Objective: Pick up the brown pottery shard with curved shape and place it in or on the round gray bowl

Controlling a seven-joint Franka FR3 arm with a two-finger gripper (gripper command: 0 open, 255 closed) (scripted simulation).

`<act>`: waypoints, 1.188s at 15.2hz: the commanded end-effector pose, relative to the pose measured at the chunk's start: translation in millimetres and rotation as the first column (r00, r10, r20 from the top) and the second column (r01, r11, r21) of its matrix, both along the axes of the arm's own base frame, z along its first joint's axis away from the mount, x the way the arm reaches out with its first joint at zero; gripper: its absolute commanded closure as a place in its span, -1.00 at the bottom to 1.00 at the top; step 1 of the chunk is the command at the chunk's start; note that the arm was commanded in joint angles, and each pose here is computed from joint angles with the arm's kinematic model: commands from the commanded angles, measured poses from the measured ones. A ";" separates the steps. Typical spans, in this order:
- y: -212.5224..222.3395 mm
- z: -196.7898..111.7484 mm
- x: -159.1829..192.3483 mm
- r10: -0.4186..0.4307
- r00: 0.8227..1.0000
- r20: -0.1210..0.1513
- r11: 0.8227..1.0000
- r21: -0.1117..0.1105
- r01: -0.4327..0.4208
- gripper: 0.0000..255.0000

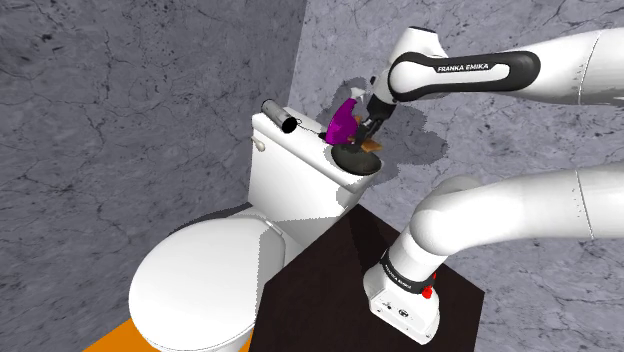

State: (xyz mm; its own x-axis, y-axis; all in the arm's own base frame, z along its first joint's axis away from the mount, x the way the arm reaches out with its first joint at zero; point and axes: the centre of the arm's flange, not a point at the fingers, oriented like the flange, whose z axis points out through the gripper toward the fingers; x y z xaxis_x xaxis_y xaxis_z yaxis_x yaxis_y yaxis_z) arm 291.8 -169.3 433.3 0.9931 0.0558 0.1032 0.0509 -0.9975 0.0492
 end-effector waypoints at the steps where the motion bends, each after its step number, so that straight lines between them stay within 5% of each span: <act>1: 0.3 -11.2 -0.6 0.000 1.000 0.000 1.000 0.000 0.000 1.00; 7: 0.3 -41.4 -0.6 0.000 1.000 0.000 1.000 0.000 0.000 1.00; 15: 0.3 -41.4 -0.6 0.000 1.000 0.000 1.000 0.000 0.000 1.00; 16: 0.3 -41.4 -0.6 0.000 1.000 0.000 1.000 0.000 0.000 -1.00; 18: 0.3 -41.4 -0.6 0.000 1.000 0.000 1.000 0.000 0.000 -1.00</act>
